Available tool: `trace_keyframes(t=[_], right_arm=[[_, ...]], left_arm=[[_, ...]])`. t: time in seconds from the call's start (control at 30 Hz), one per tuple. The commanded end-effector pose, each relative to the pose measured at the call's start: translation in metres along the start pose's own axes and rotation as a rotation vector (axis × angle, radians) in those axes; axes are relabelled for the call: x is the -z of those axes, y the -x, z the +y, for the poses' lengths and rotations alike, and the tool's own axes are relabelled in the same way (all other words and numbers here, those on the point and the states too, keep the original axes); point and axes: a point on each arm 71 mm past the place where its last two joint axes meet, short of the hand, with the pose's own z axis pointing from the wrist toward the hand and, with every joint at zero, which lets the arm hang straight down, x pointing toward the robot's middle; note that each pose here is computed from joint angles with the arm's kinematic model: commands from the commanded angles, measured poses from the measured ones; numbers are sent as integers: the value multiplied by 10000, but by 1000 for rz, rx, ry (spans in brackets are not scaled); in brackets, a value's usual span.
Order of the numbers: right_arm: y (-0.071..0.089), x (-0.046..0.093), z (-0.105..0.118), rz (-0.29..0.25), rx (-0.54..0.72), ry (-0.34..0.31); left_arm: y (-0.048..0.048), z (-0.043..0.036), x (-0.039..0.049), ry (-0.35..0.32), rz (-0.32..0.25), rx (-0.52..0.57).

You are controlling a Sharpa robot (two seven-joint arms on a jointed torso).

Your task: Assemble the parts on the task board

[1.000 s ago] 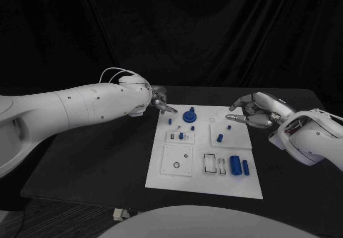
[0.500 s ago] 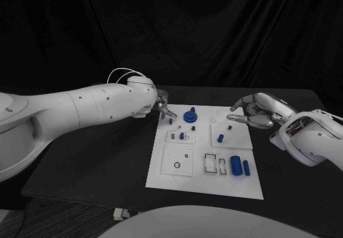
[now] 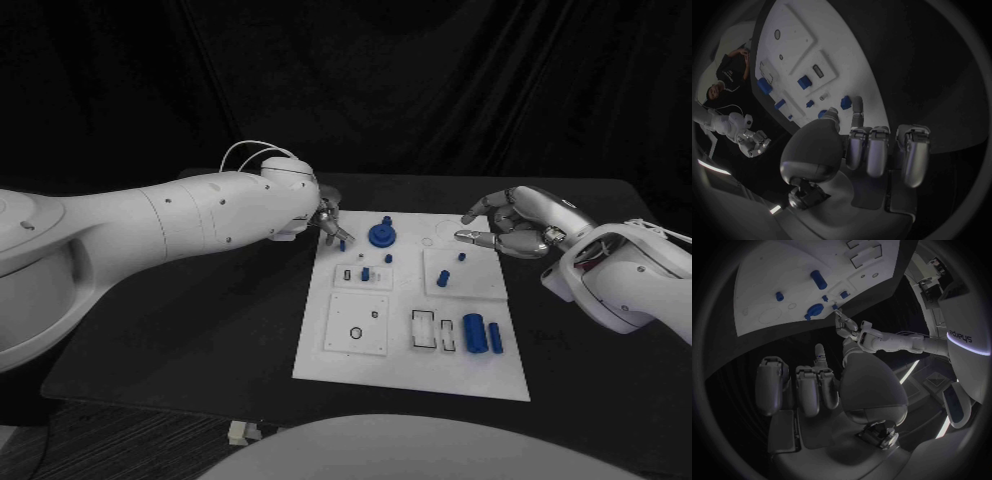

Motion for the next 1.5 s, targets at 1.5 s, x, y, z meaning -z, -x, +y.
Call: trace_keyframes(t=[1.5], right_arm=[[-18, 11, -10, 5, -2, -14]], left_arm=[[-35, -98, -82, -20, 16, 1]])
